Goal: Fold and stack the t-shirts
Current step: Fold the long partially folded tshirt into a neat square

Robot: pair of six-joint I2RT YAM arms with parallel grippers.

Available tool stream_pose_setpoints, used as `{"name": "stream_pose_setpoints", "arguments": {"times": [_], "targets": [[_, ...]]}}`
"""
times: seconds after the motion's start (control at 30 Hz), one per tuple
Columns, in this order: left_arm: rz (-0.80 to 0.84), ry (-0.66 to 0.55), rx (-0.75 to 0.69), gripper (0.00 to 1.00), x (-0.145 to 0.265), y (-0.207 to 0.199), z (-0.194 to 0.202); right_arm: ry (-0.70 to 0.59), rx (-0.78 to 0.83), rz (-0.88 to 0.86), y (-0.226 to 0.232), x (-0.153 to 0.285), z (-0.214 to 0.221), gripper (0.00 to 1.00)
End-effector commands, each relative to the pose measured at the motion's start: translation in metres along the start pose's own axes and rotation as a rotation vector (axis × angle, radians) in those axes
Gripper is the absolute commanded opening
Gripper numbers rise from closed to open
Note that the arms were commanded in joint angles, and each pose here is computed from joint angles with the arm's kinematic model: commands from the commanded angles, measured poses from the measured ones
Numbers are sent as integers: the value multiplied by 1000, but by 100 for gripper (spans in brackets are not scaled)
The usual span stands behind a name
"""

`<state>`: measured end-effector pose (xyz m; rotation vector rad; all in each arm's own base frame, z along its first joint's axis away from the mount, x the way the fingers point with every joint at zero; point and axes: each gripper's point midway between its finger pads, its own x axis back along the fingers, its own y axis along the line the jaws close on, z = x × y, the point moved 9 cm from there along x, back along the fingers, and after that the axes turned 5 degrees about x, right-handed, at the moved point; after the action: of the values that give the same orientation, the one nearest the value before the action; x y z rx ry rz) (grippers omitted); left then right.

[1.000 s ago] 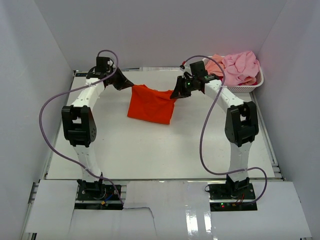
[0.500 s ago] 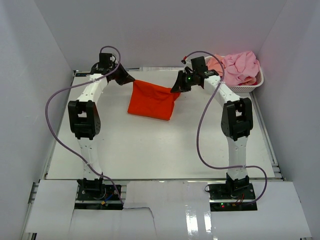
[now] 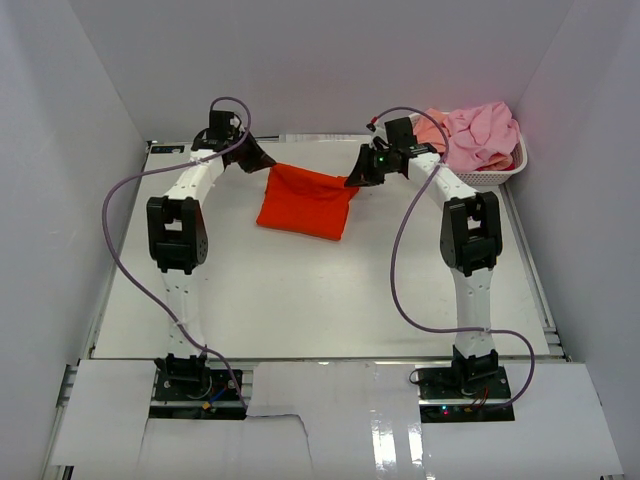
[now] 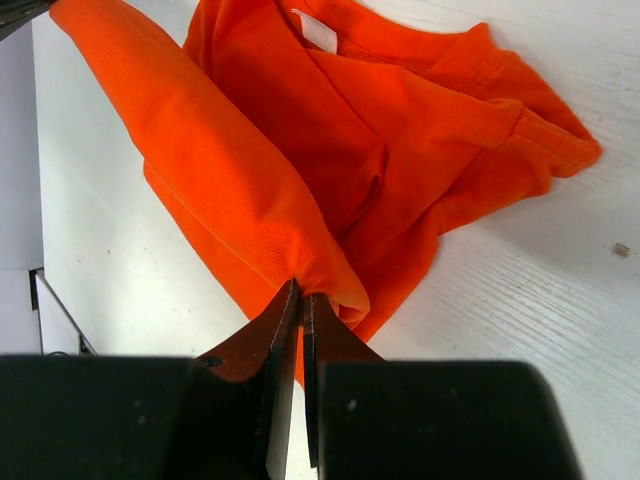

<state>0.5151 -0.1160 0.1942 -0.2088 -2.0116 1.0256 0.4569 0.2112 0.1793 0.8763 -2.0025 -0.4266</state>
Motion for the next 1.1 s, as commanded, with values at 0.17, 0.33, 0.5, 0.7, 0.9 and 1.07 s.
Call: {"name": "stream_pose_setpoints", "arguments": {"times": [0.17, 0.33, 0.5, 0.7, 0.9, 1.07], "targets": [[71, -72, -78, 0, -17, -23, -4, -83, 31, -27, -19, -10, -9, 8], [77, -63, -79, 0, -34, -15, 0, -95, 22, -34, -31, -18, -9, 8], [66, -53, -71, 0, -51, -6, 3, -96, 13, -51, -44, -31, -5, 8], [-3, -63, -42, 0, -63, 15, 8, -121, 5, -62, -63, -40, -4, 8], [4, -105, -26, 0, -47, 17, 6, -131, 10, -72, -68, -40, -2, 8], [23, -128, -36, 0, -34, 5, 0, -150, 20, -79, -60, -32, -4, 8]]}}
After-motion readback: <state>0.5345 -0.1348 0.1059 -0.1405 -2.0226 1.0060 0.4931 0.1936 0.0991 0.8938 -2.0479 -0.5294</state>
